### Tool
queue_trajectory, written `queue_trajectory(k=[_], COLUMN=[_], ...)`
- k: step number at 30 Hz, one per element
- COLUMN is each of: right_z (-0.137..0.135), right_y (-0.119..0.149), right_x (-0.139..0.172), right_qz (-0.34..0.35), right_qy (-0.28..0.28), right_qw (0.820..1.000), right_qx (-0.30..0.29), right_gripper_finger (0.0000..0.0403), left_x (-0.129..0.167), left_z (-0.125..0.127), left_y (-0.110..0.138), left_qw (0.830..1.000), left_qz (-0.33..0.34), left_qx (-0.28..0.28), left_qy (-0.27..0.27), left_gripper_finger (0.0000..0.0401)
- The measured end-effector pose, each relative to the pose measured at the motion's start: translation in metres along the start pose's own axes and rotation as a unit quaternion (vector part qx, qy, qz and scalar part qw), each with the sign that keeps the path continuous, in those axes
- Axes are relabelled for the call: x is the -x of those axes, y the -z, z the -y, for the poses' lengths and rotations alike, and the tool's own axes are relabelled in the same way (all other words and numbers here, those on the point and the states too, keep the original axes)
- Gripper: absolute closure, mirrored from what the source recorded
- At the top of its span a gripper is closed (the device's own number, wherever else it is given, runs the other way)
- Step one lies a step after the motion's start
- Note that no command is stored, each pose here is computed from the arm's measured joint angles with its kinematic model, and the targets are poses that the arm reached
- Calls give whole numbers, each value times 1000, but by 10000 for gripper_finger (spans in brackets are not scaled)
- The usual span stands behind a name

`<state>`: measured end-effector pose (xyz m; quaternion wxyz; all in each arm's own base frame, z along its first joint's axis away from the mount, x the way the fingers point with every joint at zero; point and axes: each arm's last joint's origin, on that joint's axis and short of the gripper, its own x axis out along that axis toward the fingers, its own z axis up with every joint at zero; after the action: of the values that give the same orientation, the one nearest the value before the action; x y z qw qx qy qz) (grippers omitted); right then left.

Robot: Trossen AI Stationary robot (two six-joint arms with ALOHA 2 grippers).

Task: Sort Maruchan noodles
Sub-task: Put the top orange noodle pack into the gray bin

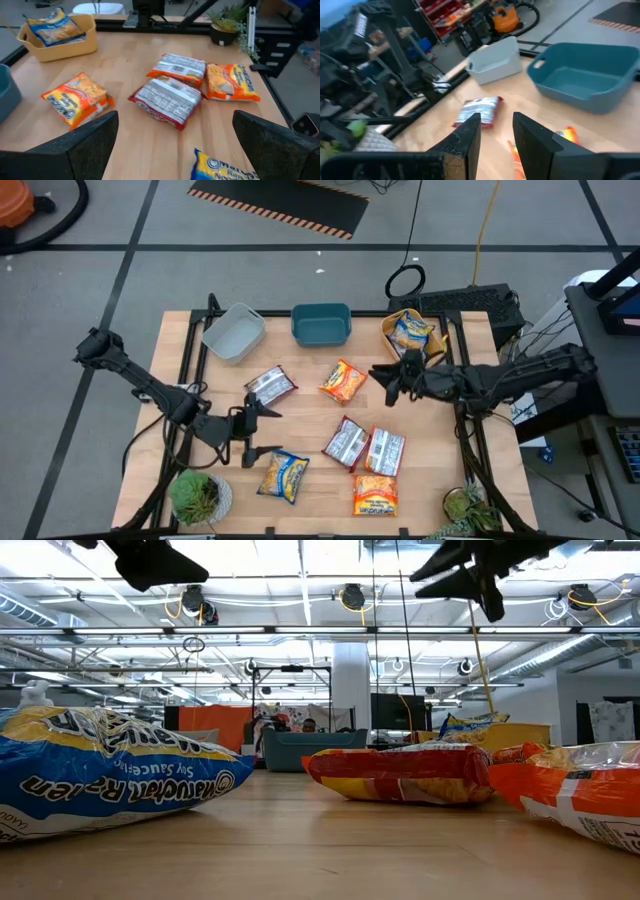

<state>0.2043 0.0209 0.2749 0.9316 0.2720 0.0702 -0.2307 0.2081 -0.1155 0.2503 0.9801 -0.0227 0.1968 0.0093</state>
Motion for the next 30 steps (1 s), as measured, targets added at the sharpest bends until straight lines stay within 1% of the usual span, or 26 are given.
queue_trajectory(k=[4, 7, 10, 15, 18, 22, 26, 30], right_z=[-18, -30, -37, -42, -43, -46, -58, -76], right_y=[8, 14, 21, 32, 37, 38, 30, 17], right_x=[-6, -12, -16, -21, -23, -26, -30, -36], right_qz=[30, 42, 45, 31, 23, 19, 25, 17], right_qy=[-28, -56, -72, -77, -74, -71, -73, -63], right_qw=[999, 997, 996, 996, 996, 997, 997, 996], right_qx=[-8, -12, -14, -25, -31, -29, 6, 64], right_gripper_finger=[293, 293, 293, 293, 293, 293, 293, 293], left_x=[-4, -7, -9, -9, -9, -11, -15, -19], left_z=[6, 9, 12, 12, 13, 10, 3, -5], left_y=[6, 8, 9, 10, 9, 6, 2, -2], left_qw=[1000, 1000, 999, 999, 999, 999, 999, 998], left_qz=[-12, -19, -19, -20, -17, -7, 3, 13], left_qx=[-7, -10, -13, -15, -25, -35, -49, -64], left_qy=[5, 17, 26, 29, 29, 25, 11, -5], left_gripper_finger=[7, 7, 7, 7, 7, 7, 7, 7])
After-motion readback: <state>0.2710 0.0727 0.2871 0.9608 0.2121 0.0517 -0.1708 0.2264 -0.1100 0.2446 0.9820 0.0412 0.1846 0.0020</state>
